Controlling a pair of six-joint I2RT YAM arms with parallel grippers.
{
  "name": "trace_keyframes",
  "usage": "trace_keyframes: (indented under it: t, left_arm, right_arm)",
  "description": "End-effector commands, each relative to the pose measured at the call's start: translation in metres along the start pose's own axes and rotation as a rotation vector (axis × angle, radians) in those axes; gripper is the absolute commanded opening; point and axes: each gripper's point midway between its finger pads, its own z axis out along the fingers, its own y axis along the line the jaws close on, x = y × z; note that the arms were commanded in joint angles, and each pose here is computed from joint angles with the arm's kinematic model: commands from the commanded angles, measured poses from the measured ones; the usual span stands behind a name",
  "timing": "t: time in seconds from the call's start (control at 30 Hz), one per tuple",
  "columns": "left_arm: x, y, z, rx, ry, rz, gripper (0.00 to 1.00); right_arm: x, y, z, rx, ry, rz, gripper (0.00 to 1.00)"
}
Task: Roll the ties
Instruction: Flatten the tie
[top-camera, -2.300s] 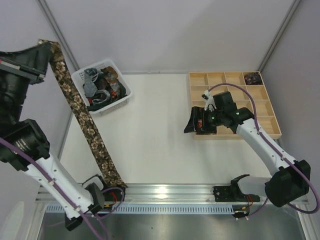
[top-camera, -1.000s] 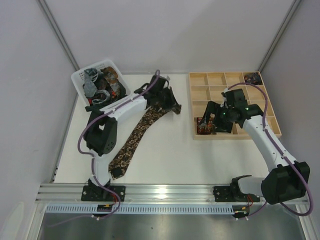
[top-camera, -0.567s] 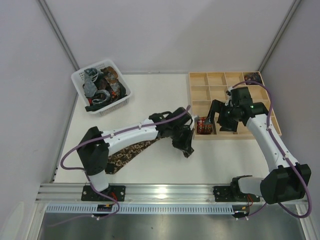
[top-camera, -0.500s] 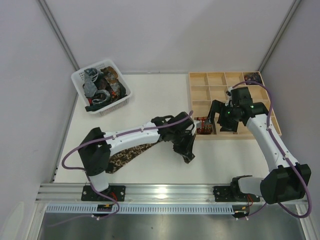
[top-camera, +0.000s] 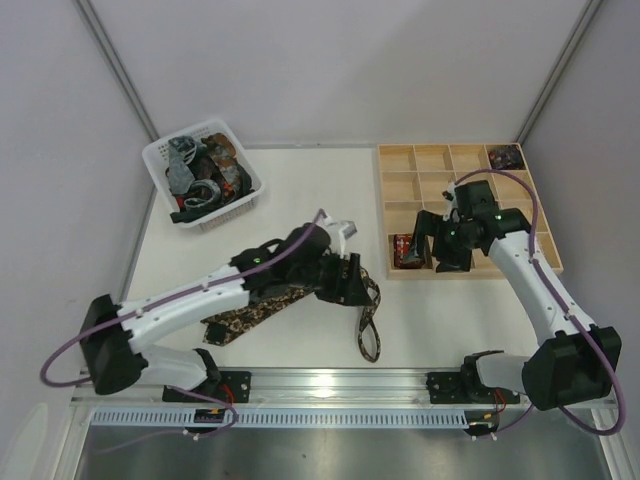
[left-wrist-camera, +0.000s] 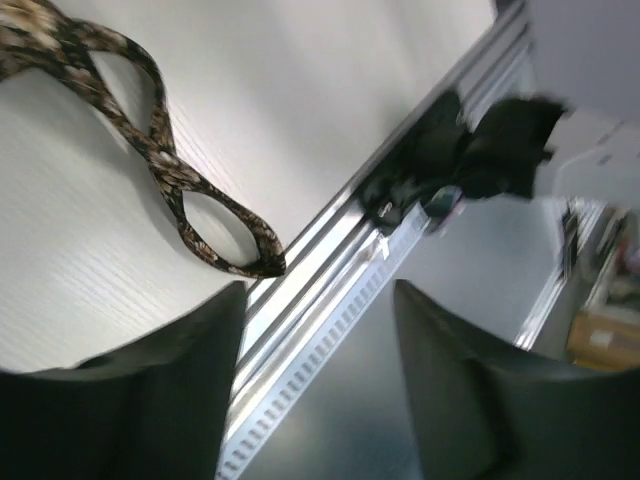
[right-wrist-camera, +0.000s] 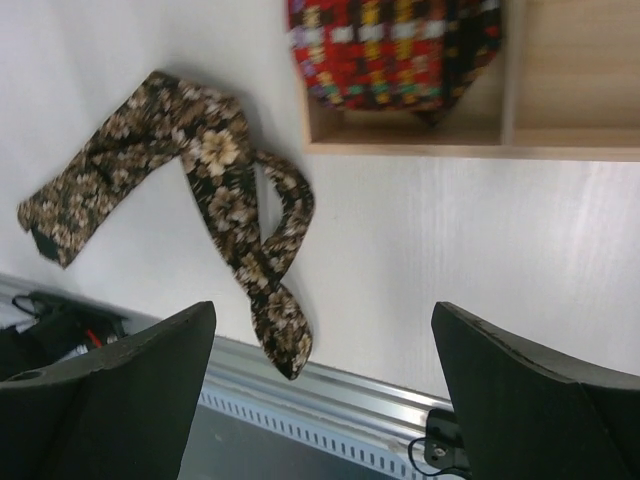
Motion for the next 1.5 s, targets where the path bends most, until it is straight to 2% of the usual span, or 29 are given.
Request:
trace_keyframes:
  t: [0.0,0.03,0.1,0.13,0.23,0.4,0.43,0.47,0.63,0.7,0.8,0.87,1.07,1.2,1.37,1.47]
  left_arm:
    - [-0.022,0.038,-0.024,-0.133,-0.176,-0.163,0.60]
    - [-0.012,0.069,-0.028,-0.226,-0.171,-0.268,0.45]
    - [-0.013,0.105,-0.040,-0.314,-0.222,-0.390,0.31]
    - [-0.001,0.123,-0.039,-0.350,-0.212,-0.452,0.19]
    - [0.008,0.155,-0.043,-0.392,-0.237,-0.545,0.08]
    - [0.008,0.191,-0.041,-0.428,-0.249,-0.667,0.07]
    - [0.012,0.199,-0.036,-0.450,-0.219,-0.674,0.03]
    - [0.013,0.204,-0.035,-0.471,-0.206,-0.678,0.01]
    - [0.028,0.234,-0.027,-0.566,-0.115,-0.736,0.00]
    - [0.039,0.248,-0.024,-0.602,-0.065,-0.790,0.00]
    - [0.054,0.267,-0.024,-0.658,-0.001,-0.834,0.00]
    - [0.062,0.274,-0.025,-0.677,0.031,-0.846,0.01]
    - [0.096,0.302,-0.056,-0.880,0.114,-0.945,0.01]
    - [0.108,0.321,-0.082,-0.934,0.086,-1.043,0.01]
    - [0.105,0.348,-0.123,-1.035,0.002,-1.090,0.00]
    - [0.097,0.358,-0.151,-1.145,-0.019,-1.046,0.00]
  right_arm:
    - [0.016,0.036,0.001,-0.126,0.047,-0.080,0.97]
    - [0.024,0.050,0.004,-0.156,0.066,-0.124,0.97]
    - [0.031,0.066,0.011,-0.206,0.095,-0.136,0.95]
    - [0.035,0.074,0.014,-0.233,0.112,-0.137,0.91]
    - [0.059,0.096,0.030,-0.311,0.220,-0.145,0.77]
    - [0.098,0.114,0.061,-0.292,0.324,-0.244,0.69]
    - [0.102,0.113,0.070,-0.267,0.339,-0.252,0.63]
    - [0.105,0.115,0.075,-0.259,0.345,-0.265,0.62]
    - [0.130,0.130,0.101,-0.246,0.407,-0.328,0.48]
    - [0.138,0.128,0.115,-0.219,0.438,-0.346,0.47]
    - [0.151,0.122,0.129,-0.164,0.481,-0.388,0.37]
    - [0.153,0.111,0.137,-0.103,0.479,-0.413,0.37]
    - [0.160,0.053,0.139,0.115,0.481,-0.449,0.34]
    - [0.162,0.024,0.127,0.201,0.454,-0.462,0.34]
    - [0.162,0.028,0.121,0.144,0.459,-0.504,0.36]
    - [0.151,0.043,0.118,0.098,0.440,-0.540,0.40]
